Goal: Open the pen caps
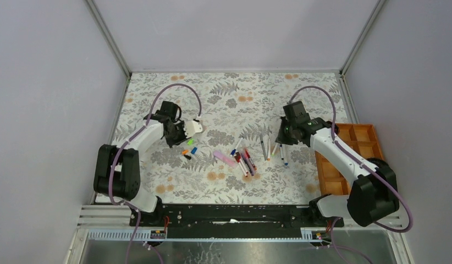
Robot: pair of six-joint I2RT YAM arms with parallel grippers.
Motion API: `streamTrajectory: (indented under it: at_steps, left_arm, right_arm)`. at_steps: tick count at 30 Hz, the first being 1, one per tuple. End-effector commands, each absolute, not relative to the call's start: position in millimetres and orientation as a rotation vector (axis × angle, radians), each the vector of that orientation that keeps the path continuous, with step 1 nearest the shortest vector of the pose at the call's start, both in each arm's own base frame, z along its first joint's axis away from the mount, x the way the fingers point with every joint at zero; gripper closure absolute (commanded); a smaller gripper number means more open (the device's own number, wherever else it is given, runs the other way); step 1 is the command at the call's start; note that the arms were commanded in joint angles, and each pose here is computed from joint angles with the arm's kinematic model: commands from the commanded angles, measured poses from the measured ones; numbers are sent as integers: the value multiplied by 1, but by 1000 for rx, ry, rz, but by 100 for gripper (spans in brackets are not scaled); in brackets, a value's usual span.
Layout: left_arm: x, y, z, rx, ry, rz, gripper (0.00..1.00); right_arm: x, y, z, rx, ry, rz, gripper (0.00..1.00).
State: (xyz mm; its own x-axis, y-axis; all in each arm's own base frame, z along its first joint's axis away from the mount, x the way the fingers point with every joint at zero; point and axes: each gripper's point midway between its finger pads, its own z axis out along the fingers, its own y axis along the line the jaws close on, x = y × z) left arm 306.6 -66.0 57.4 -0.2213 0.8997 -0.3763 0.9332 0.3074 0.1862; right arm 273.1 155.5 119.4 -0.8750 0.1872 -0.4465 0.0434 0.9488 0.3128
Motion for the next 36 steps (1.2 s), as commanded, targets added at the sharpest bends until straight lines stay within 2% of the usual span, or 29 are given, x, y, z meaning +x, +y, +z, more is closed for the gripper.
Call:
streamTrajectory:
  at_steps: [1, 5, 8, 17, 19, 23, 24, 26, 28, 29, 36]
  left_arm:
    - [312, -58, 38, 1477, 2274, -146, 100]
    - [313, -56, 21, 1425, 2335, -149, 100]
    - [315, -53, 7, 1382, 2402, -147, 92]
    - [307, -58, -7, 1371, 2454, -218, 71]
    - [305, -61, -1, 1373, 2448, -246, 63]
    - [301, -74, 23, 1380, 2389, -334, 36]
    - [301, -79, 30, 1378, 2369, -366, 30]
    - [305, -86, 50, 1364, 2326, -392, 17]
    - [309, -91, 68, 1348, 2295, -413, 4]
    - [311, -93, 77, 1339, 2281, -419, 2]
    - [328, -99, 149, 1187, 2255, -406, 2]
  right_arm:
    - [281, 88, 94, 373, 2549, 12, 100]
    - [286, 73, 76, 404, 2543, -109, 100]
    - [289, 62, 64, 418, 2548, -197, 100]
    - [304, 43, 38, 416, 2564, -379, 80]
    - [305, 43, 32, 408, 2575, -388, 78]
    - [303, 41, 20, 396, 2612, -416, 73]
    - [303, 40, 20, 400, 2617, -414, 69]
    - [304, 42, 22, 397, 2617, -399, 57]
    - [306, 45, 29, 399, 2616, -376, 51]
    - [308, 46, 36, 404, 2605, -364, 50]
    - [332, 82, 106, 370, 2476, -168, 43]
